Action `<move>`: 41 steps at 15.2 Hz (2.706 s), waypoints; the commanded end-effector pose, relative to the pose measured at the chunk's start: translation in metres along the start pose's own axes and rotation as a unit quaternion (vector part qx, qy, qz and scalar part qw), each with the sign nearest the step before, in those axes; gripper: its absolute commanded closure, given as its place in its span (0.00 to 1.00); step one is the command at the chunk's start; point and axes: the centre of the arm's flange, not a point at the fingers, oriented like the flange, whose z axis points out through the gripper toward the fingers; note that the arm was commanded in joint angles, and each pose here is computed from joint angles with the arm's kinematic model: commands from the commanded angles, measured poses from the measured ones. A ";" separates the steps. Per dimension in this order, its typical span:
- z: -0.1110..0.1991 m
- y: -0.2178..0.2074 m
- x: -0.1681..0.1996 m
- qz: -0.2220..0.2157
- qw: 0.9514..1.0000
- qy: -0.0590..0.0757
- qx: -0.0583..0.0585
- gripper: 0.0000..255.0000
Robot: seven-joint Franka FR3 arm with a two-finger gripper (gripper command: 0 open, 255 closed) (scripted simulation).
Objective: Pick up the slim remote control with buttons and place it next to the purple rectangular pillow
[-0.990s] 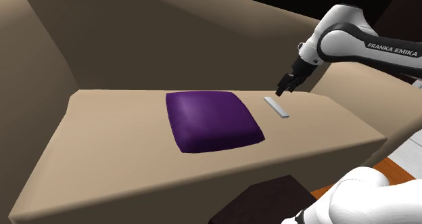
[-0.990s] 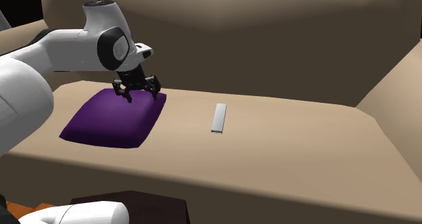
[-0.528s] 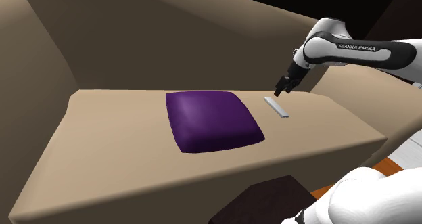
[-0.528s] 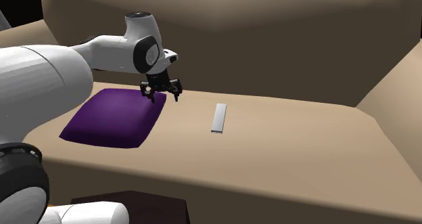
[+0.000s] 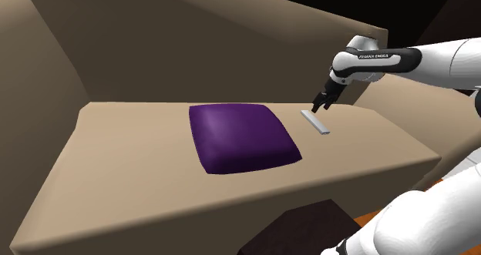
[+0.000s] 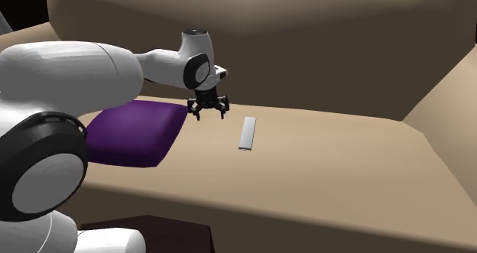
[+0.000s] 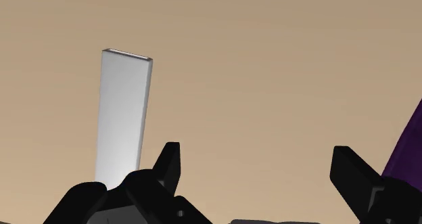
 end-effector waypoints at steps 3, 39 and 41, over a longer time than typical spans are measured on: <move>0.032 0.042 0.022 0.005 1.000 -0.009 0.000 0.00; 0.158 0.154 0.070 0.018 0.999 -0.034 0.001 1.00; 0.153 0.154 0.071 0.018 0.999 -0.034 0.001 1.00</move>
